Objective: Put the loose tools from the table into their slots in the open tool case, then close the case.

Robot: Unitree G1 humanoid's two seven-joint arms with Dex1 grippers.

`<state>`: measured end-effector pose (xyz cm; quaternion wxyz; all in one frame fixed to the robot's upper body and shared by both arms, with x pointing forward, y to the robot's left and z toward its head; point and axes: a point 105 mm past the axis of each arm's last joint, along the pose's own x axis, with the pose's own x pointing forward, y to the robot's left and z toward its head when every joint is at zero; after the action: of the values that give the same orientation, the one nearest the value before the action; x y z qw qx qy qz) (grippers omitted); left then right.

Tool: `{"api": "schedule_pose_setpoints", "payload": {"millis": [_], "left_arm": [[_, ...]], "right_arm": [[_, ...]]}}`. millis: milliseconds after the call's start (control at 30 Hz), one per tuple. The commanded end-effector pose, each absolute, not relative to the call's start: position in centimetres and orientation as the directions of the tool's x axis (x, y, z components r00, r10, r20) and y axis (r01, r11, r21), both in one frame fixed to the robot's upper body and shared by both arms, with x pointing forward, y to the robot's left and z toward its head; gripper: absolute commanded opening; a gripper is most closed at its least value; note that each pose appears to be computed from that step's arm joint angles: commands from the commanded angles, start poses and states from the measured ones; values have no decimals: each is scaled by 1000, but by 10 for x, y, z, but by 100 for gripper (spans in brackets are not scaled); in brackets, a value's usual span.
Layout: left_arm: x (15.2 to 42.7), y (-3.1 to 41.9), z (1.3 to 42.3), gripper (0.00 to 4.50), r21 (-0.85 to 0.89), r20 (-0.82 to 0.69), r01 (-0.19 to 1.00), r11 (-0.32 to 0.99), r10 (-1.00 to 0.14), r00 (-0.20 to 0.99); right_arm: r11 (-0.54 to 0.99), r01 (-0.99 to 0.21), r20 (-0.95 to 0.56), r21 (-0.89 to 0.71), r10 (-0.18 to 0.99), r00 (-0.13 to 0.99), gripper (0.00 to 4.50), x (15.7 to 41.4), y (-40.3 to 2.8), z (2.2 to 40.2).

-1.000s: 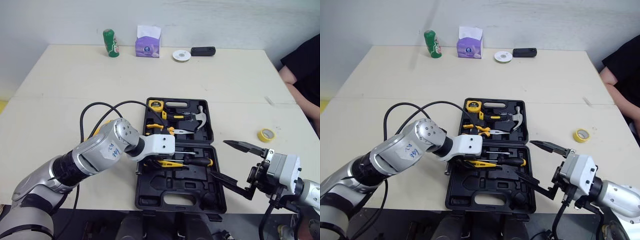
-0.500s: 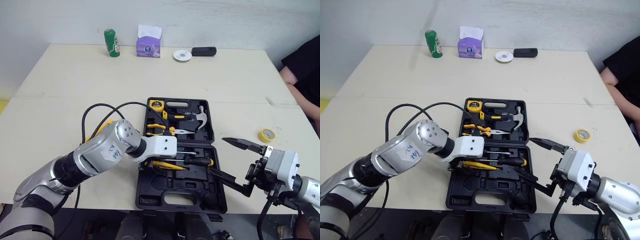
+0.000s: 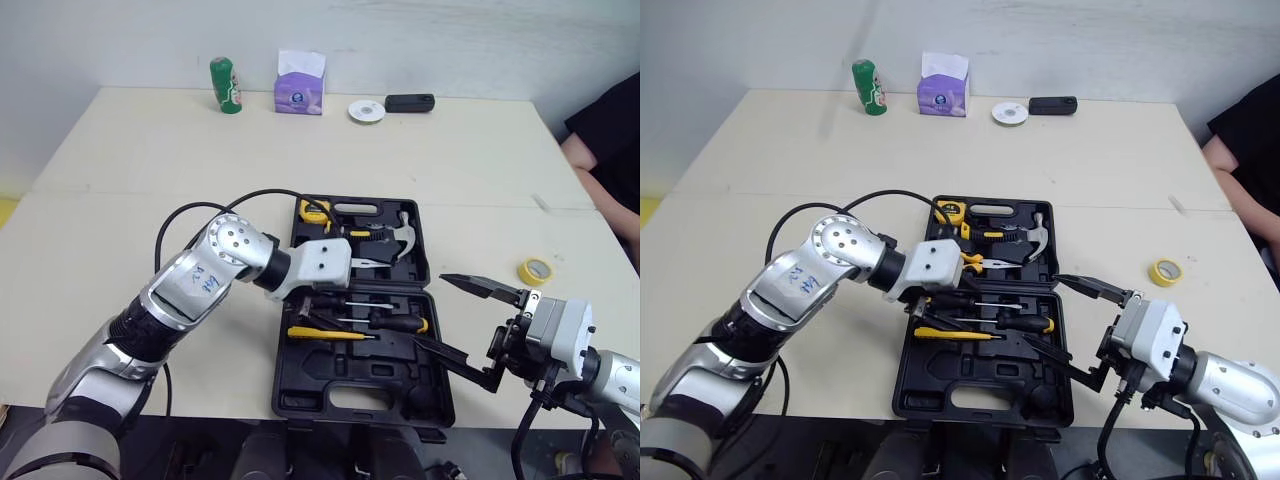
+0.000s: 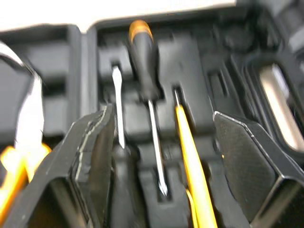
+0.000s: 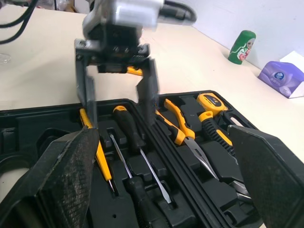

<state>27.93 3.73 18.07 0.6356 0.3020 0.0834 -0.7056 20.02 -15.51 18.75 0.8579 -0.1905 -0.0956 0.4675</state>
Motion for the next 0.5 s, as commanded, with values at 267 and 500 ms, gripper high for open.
{"api": "schedule_pose_setpoints", "payload": {"millis": [267,500], "left_arm": [[258,65,185,7,302,-328,899,-316,-920,-214],[255,68,143,2,264,-364,927,-265,-918,-158]], "right_arm": [[497,-743,6,-449,833,553,450,197,-159,193],[491,-755,-22,-434,832,554,450,192,-170,185]]}}
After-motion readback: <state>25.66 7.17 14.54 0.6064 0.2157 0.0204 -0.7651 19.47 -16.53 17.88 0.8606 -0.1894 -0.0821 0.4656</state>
